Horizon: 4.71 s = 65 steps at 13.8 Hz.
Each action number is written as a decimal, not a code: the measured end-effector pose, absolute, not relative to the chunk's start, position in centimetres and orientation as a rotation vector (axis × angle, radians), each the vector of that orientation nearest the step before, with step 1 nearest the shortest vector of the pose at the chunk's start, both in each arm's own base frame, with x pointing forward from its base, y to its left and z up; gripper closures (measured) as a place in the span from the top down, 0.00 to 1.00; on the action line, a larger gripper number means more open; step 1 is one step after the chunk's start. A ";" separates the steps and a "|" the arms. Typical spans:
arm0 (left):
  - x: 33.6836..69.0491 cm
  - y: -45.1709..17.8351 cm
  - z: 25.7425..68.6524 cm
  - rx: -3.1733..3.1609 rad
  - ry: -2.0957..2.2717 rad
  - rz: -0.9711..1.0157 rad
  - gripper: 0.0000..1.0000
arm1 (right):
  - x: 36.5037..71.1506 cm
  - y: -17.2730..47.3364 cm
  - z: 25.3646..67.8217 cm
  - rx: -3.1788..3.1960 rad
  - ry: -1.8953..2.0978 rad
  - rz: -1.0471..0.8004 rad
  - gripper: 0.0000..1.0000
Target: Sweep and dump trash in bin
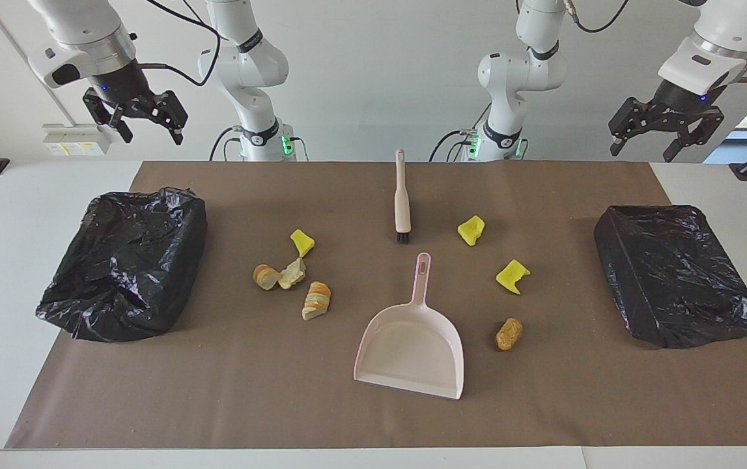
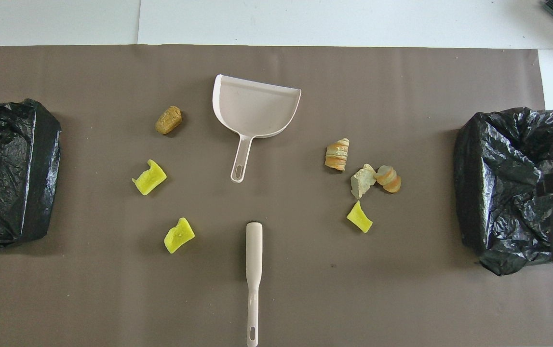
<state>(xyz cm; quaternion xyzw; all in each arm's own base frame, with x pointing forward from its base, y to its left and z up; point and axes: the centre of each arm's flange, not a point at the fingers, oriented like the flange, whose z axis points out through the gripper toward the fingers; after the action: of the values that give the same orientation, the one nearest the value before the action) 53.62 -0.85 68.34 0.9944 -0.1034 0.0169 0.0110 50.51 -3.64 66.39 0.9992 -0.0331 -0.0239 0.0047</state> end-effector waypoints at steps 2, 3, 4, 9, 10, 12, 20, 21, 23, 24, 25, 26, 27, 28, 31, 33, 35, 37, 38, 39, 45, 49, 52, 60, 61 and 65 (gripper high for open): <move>53.6 -0.8 68.3 3.103 -0.322 0.053 1.00 | 50.5 -3.6 66.4 3.130 -0.103 -0.077 1.00; 53.6 -0.8 68.3 3.103 -0.322 0.053 1.00 | 50.4 -3.5 66.5 3.125 -0.100 -0.078 1.00; 53.6 -0.8 68.3 3.103 -0.322 0.053 1.00 | 50.3 -3.2 66.7 3.103 -0.086 -0.071 1.00; 53.6 -0.9 68.4 3.103 -0.322 0.053 1.00 | 50.2 -2.1 66.8 3.105 -0.054 -0.058 1.00; 53.6 -0.9 68.4 3.103 -0.322 0.053 1.00 | 50.4 -1.7 66.5 3.121 -0.044 -0.050 1.00; 53.6 -1.0 68.4 3.102 -0.325 0.053 1.00 | 51.4 -0.8 65.1 3.132 -0.017 -0.020 1.00; 53.3 -2.2 67.9 3.094 -0.359 0.033 1.00 | 54.4 2.1 60.8 3.129 0.063 -0.030 1.00; 52.9 -2.6 67.5 3.082 -0.368 0.024 1.00 | 54.4 2.3 60.8 3.129 0.070 -0.030 1.00; 52.3 -3.9 66.2 3.052 -0.398 0.020 1.00 | 54.6 2.2 60.8 3.129 0.066 -0.015 1.00; 52.0 -5.0 65.4 3.042 -0.426 0.019 1.00 | 54.7 2.1 60.7 3.129 0.063 -0.007 1.00; 51.6 -6.5 64.5 3.034 -0.462 0.011 1.00 | 54.8 2.0 60.6 3.129 0.062 -0.005 1.00; 51.1 -8.2 63.5 3.029 -0.489 -0.004 1.00 | 54.9 2.0 60.4 3.129 0.062 -0.008 1.00; 50.5 -10.3 62.3 3.027 -0.500 -0.017 1.00 | 54.9 2.0 60.3 3.129 0.062 -0.011 1.00; 50.0 -12.5 61.0 3.028 -0.499 -0.025 1.00 | 54.9 2.1 60.2 3.129 0.062 -0.014 1.00; 47.6 -19.4 56.4 3.034 -0.490 -0.047 1.00 | 54.9 2.1 59.7 3.129 0.062 -0.029 1.00; 45.2 -22.3 54.4 3.039 -0.509 -0.089 1.00 | 54.8 2.1 59.5 3.128 0.063 -0.037 1.00; 42.8 -24.7 53.0 3.045 -0.495 -0.095 1.00 | 54.8 2.1 59.3 3.128 0.063 -0.042 1.00; 40.5 -27.3 51.1 3.051 -0.482 -0.096 1.00 | 54.8 2.1 59.3 3.128 0.063 -0.044 1.00; 39.4 -28.4 49.8 3.057 -0.471 -0.104 1.00 | 54.8 2.1 59.3 3.128 0.067 -0.044 1.00; 38.2 -29.5 48.3 3.065 -0.465 -0.120 1.00 | 54.8 2.1 59.3 3.128 0.081 -0.043 1.00; 30.1 -35.6 39.0 3.094 -0.442 -0.125 1.00 | 54.4 2.0 57.7 3.126 0.085 -0.114 1.00; 27.1 -38.1 35.4 3.130 -0.395 -0.153 0.93 | 54.4 2.0 57.3 3.126 0.086 -0.126 1.00; 26.3 -38.3 34.8 3.141 -0.391 -0.167 0.81 | 54.4 2.0 57.1 3.126 0.086 -0.130 1.00; 25.9 -38.1 34.5 3.106 -0.272 -0.295 0.26 | 54.2 2.0 56.6 3.125 0.133 -0.152 1.00; 25.8 -38.0 34.5 3.112 -0.273 -0.309 0.26 | 54.2 2.0 56.6 3.125 0.133 -0.149 1.00; 26.9 -36.7 35.5 3.146 -0.236 -0.388 0.26 | 54.4 2.0 56.6 3.126 0.134 -0.134 1.00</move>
<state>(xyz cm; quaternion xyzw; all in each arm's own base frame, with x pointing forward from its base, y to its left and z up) 26.93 -36.68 35.50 0.9896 -0.0741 -0.1219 -0.0184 54.36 2.05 56.58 0.9982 0.0427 -0.0427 0.0051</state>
